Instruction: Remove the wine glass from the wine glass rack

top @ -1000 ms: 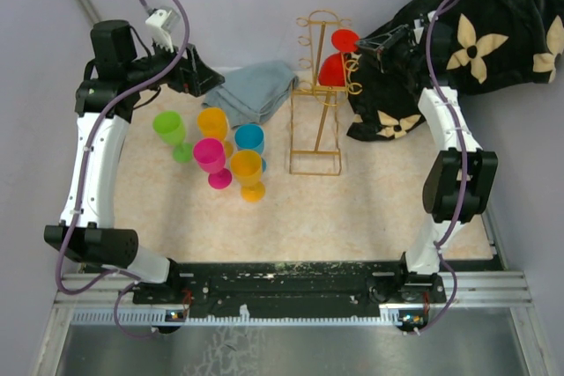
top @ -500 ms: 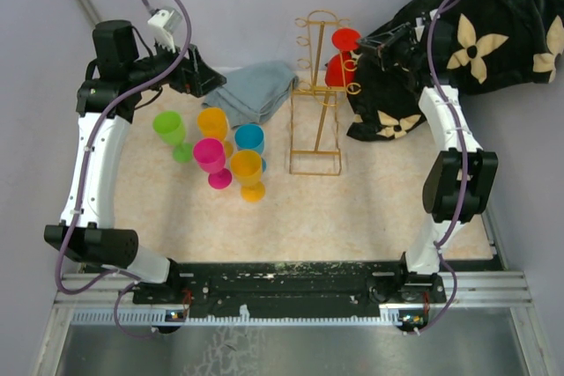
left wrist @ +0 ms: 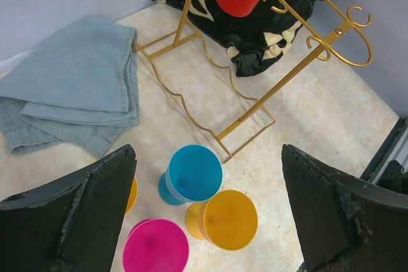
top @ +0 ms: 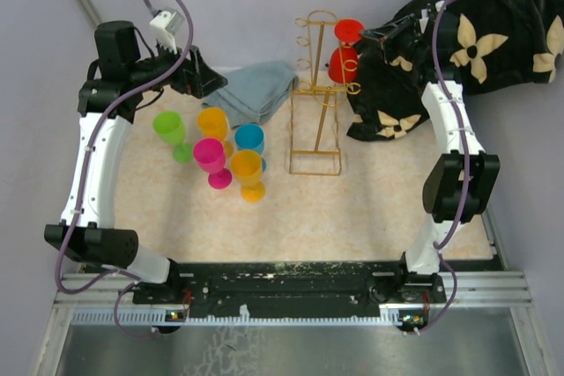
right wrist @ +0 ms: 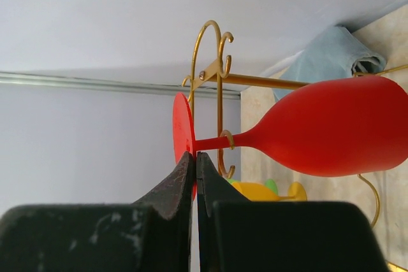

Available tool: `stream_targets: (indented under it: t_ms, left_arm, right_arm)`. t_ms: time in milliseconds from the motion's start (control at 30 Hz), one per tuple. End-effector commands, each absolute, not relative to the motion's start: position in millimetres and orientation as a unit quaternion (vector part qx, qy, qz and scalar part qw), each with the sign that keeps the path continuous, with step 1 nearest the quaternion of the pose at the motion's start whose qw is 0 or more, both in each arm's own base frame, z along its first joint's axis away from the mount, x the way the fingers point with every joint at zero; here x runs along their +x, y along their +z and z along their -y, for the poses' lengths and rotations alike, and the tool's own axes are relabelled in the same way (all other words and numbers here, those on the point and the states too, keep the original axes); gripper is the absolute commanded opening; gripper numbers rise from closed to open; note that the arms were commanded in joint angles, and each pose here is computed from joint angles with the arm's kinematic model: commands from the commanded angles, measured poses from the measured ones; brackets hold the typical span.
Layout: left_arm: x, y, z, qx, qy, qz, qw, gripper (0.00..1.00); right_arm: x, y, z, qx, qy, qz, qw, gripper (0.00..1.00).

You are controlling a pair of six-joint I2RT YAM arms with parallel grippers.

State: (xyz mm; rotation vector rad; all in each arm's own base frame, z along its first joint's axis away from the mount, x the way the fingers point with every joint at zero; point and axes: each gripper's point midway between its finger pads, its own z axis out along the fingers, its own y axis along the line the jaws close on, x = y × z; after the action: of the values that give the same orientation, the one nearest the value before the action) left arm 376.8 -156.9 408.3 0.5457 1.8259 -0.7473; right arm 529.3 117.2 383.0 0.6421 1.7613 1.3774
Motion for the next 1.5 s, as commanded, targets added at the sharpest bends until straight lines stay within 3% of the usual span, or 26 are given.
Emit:
stream_targets:
  t_ms: [0, 833, 1033, 1233, 1333, 1467]
  left_arm:
    - [369.0, 411.0, 159.1, 0.24, -0.31, -0.757, 0.523, 1.0]
    - [370.8, 411.2, 160.6, 0.241, -0.31, -0.757, 0.523, 1.0]
    - [379.0, 408.7, 149.1, 0.217, -0.277, -0.769, 0.534, 1.0]
    - [392.9, 401.3, 126.6, 0.163, -0.255, -0.787, 0.538, 1.0]
    - [396.6, 397.2, 116.1, 0.135, -0.272, -0.791, 0.532, 1.0]
    - [400.9, 397.5, 95.8, 0.082, -0.327, -0.781, 0.527, 1.0]
  right_arm:
    - [524.8, 413.9, -110.9, 0.235, 0.54, -0.682, 0.434, 0.0]
    - [500.5, 405.6, -71.3, 0.279, 0.495, -0.681, 0.461, 0.0]
    - [476.6, 436.2, -23.8, 0.297, 0.452, -0.661, 0.52, 0.0]
    - [470.3, 514.4, -2.9, 0.248, 0.486, -0.6, 0.585, 0.0]
    - [456.5, 586.0, -22.6, 0.172, 0.53, -0.55, 0.622, 0.0]
    - [435.8, 638.5, -66.9, 0.08, 0.595, -0.507, 0.619, 0.0]
